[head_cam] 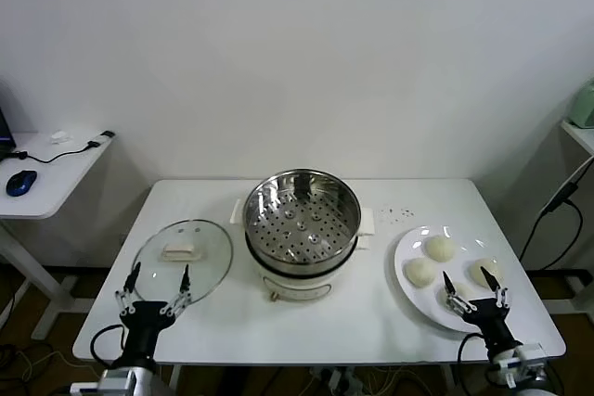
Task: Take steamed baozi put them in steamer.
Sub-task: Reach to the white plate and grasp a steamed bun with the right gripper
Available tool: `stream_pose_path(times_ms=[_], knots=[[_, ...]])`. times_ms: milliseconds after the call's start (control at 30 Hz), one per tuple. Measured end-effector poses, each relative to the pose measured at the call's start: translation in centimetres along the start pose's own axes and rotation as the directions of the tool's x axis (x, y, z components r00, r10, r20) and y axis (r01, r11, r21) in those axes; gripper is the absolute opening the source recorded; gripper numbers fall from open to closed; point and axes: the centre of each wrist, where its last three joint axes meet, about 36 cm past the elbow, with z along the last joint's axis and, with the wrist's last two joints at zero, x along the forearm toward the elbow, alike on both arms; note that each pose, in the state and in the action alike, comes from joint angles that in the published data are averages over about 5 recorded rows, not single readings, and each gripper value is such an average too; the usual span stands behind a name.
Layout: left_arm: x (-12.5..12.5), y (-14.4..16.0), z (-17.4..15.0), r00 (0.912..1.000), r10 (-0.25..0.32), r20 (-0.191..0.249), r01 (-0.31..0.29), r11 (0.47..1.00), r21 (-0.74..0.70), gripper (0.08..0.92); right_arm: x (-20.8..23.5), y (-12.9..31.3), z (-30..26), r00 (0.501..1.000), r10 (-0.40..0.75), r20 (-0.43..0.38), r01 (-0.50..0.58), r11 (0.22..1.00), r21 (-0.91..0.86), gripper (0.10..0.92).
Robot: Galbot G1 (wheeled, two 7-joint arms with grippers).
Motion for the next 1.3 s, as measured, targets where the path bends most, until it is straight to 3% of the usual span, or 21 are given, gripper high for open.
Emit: stream_pose_path(times_ms=[167,467,700,933,1300], knots=[[0.3,0.1,0.1,1.0,-0.003,-0.002,0.003,1.0,-0.001,0.823,-1.3,-2.1,-1.4,0.995,-0.082,-0.059,0.088,0.991,0.103,0.823],[1.2,-0.1,0.1,0.9999,-0.012,0.002,0.012,1.0,0.011,0.823,-6.8,-7.9,-6.7,0.919,-0.256,-0.301,0.358,0.86,0.363,0.823],[2.3,-0.4,0.5,0.9998,-0.017,-0.008,0.017,0.999,0.031,0.823,-13.8,-10.9,-12.0,0.793,-0.334,-0.509,0.59,0.631,0.505,0.823],[2.9,-0.6,0.6,0.9998,-0.018,-0.011,0.018,0.999,0.04,0.823,-19.9,-12.8,-16.1,0.643,-0.313,-0.699,0.756,0.407,0.512,0.823],[2.6,-0.1,0.5,0.9996,-0.025,-0.013,0.026,0.999,0.029,0.823,-27.5,-14.0,-19.0,0.453,-0.211,-0.866,0.884,0.235,0.405,0.823]])
